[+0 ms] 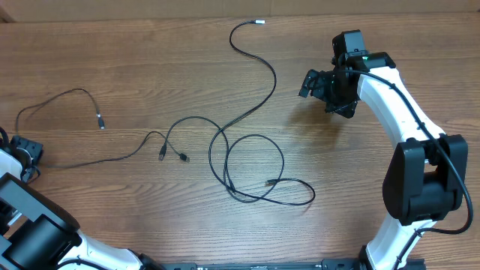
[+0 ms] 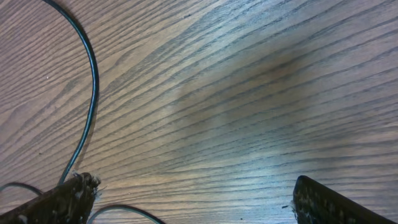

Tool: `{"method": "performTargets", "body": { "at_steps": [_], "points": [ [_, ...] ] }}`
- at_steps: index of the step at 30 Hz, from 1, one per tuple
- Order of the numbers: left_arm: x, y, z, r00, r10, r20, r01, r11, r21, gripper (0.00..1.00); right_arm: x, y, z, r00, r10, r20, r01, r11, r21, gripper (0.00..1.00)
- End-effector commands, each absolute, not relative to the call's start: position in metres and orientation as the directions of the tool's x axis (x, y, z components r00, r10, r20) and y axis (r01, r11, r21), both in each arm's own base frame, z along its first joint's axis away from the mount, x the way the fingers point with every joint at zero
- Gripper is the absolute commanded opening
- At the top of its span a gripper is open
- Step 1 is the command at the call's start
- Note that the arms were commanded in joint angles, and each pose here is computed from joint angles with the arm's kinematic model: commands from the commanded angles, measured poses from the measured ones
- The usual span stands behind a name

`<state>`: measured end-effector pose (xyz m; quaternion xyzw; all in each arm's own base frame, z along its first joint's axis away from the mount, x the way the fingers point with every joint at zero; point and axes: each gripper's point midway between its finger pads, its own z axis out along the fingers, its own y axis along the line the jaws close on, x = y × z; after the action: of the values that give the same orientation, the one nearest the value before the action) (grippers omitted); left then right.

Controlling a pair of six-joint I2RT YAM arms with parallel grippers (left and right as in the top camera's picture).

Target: Untangle cables

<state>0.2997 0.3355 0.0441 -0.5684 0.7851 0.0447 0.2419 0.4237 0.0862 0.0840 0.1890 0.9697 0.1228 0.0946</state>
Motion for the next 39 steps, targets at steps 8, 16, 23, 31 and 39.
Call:
{"method": "performTargets", "body": {
  "at_steps": [8,16,23,31,39],
  "points": [
    [0.301,0.311,0.036,-0.173,-0.935,-0.310,-0.928,0.261,-0.268,1.00,0.424,0.087,0.085,-0.911,0.388,-0.142,0.340,0.899,0.275,1.00],
    [0.248,0.287,0.024,-0.011,-0.951,-0.309,-0.999,-0.003,0.046,0.99,0.424,0.087,0.085,-0.911,0.388,-0.141,0.340,0.899,0.275,1.00],
    [0.311,0.230,0.022,-0.257,-0.944,-0.208,-0.957,0.279,-0.084,1.00,0.424,0.087,0.085,-0.911,0.388,-0.141,0.340,0.899,0.275,1.00],
    [0.376,0.147,0.035,-0.535,-0.817,-0.217,-0.807,0.570,-0.157,1.00,0.424,0.087,0.085,-0.911,0.388,-0.141,0.340,0.899,0.275,1.00],
    [0.387,0.048,0.035,-0.695,-0.718,-0.048,-0.677,0.675,-0.293,0.96,0.424,0.087,0.085,-0.911,0.388,-0.141,0.340,0.899,0.275,1.00]
  ]
}}
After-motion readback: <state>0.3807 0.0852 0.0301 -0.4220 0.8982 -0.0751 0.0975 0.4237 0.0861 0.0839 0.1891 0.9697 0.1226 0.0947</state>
